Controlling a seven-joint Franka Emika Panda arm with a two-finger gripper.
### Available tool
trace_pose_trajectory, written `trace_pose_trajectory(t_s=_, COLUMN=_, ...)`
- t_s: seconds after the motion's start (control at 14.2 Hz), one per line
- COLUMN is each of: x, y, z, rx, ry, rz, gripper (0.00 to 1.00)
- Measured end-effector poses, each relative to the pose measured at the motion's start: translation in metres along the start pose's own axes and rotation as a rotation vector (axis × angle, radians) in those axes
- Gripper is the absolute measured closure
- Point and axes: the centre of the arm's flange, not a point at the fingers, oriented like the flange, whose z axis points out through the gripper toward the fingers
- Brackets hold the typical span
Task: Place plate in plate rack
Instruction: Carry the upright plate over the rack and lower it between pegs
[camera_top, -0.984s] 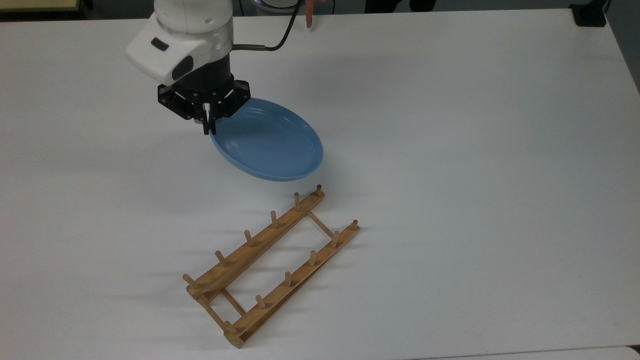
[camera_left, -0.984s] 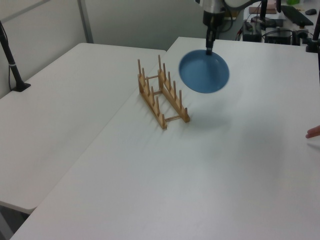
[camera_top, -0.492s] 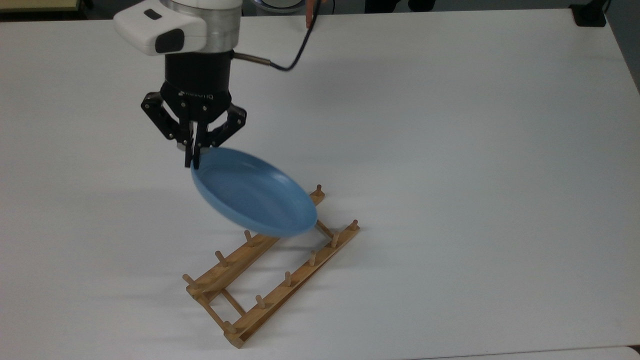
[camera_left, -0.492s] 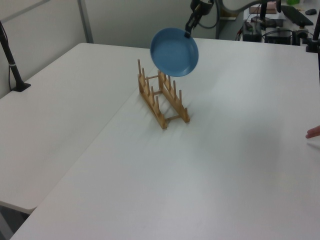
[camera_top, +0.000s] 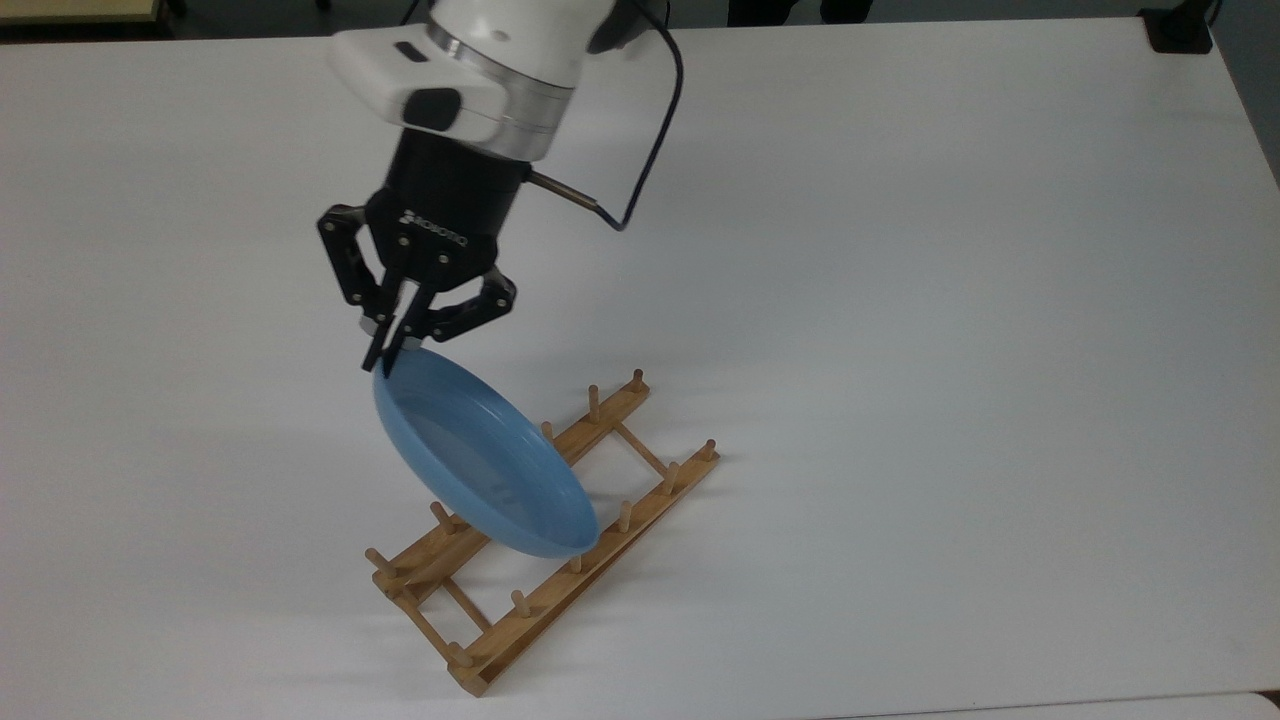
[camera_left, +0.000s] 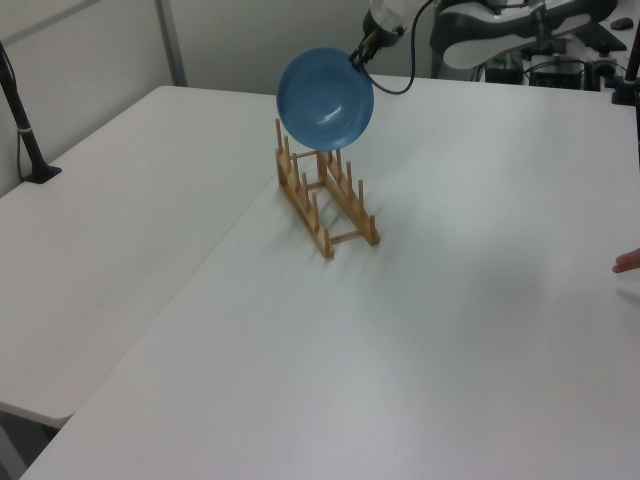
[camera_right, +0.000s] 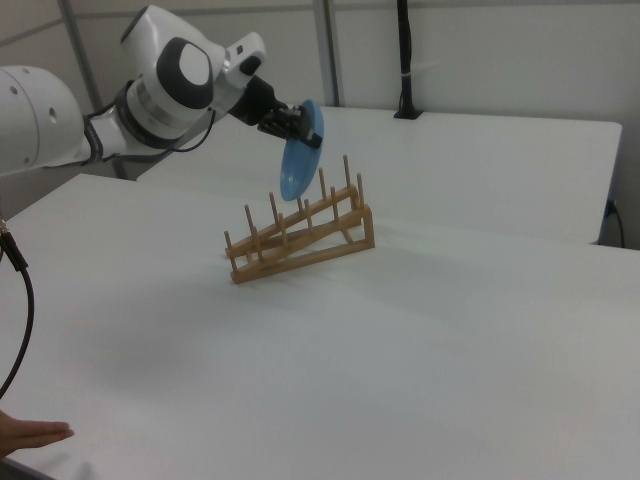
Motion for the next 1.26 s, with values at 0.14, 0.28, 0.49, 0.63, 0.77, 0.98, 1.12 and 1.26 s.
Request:
trace_pose_trajectory(t_s=0.14, x=-0.001, y=-0.016, z=-0.005, rx=-0.003, ry=0.016, rz=-0.011, gripper=0.95)
trace_pose_trajectory(t_s=0.28, x=-0.002, y=-0.027, z=-0.01, rx=-0.007, ry=0.03, rz=-0.021, gripper=0.95)
trace_pose_trajectory(t_s=0.49, x=-0.006, y=-0.04, z=-0.007, rx=-0.041, ry=0.056, rz=-0.053, gripper=0.95)
trace_pose_trajectory(t_s=0.63, x=-0.014, y=-0.051, z=0.004, rx=-0.05, ry=0.1, rz=-0.1, gripper=0.95)
trace_pose_trajectory(t_s=0.77, x=-0.021, y=-0.056, z=0.012, rx=-0.053, ry=0.111, rz=-0.133, gripper=0.95)
trace_pose_trajectory(t_s=0.98, x=-0.031, y=-0.063, z=0.018, rx=-0.043, ry=0.126, rz=-0.173, gripper=0.95)
trace_pose_trajectory(t_s=1.12, x=-0.039, y=-0.068, z=0.024, rx=-0.047, ry=0.128, rz=-0.208, gripper=0.95)
trace_pose_trajectory(t_s=1.26, x=-0.05, y=-0.073, z=0.031, rx=-0.057, ry=0.131, rz=-0.255, gripper=0.95)
